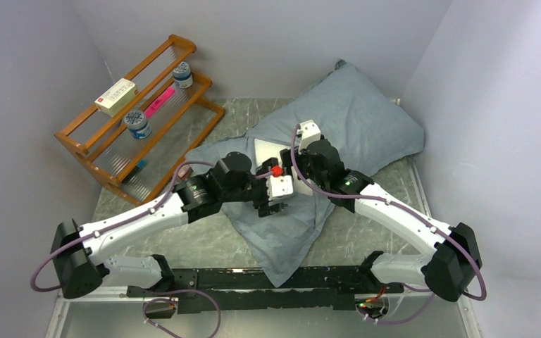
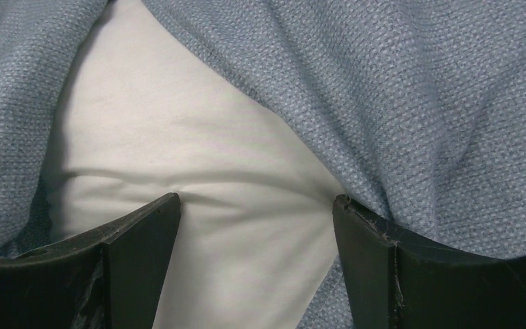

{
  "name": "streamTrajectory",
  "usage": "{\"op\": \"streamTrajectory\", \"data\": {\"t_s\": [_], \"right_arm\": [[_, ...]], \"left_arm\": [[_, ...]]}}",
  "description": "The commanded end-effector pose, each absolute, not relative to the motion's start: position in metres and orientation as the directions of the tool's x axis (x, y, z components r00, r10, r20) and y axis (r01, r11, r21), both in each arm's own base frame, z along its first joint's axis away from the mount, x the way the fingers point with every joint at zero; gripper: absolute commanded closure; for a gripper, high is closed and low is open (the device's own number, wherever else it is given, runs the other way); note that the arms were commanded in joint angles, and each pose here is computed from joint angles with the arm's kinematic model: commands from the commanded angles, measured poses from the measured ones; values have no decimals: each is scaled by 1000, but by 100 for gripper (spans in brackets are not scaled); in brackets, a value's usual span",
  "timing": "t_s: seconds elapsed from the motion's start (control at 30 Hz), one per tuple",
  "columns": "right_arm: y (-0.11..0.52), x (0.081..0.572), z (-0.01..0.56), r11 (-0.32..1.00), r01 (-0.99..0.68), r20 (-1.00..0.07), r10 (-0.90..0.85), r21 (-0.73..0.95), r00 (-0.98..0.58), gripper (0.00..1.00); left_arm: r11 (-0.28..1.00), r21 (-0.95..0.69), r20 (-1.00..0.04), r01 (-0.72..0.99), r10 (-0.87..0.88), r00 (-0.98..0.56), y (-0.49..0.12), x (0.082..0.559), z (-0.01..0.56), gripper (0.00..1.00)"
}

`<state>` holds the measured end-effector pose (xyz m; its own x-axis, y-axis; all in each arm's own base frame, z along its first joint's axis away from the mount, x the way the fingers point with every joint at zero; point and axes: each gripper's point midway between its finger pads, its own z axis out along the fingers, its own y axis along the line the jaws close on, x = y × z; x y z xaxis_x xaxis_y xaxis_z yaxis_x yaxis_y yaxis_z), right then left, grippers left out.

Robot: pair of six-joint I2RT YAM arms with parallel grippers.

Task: Remove the pillowcase from the pillow
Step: Remove the pillow from the pillowcase.

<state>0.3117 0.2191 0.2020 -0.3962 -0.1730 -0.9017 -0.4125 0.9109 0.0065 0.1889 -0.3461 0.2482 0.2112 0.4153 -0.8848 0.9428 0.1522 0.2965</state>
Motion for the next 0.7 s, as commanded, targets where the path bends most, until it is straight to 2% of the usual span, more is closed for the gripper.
{"op": "streamTrajectory", "data": {"t_s": [0.0, 0.5, 0.67], "right_arm": [[208, 305, 190, 919, -394, -879, -195, -10, -435, 15], [205, 305, 191, 925, -380, -879, -193, -14, -437, 15], [207, 304, 192, 921, -390, -877, -195, -10, -439, 15]], "left_arm": [[63, 323, -841, 944, 477, 256, -352, 197, 234, 18], [-2, 192, -814, 981, 558, 160, -343, 177, 175, 23], [-38, 123, -810, 992, 573, 122, -339, 156, 159, 32]]}}
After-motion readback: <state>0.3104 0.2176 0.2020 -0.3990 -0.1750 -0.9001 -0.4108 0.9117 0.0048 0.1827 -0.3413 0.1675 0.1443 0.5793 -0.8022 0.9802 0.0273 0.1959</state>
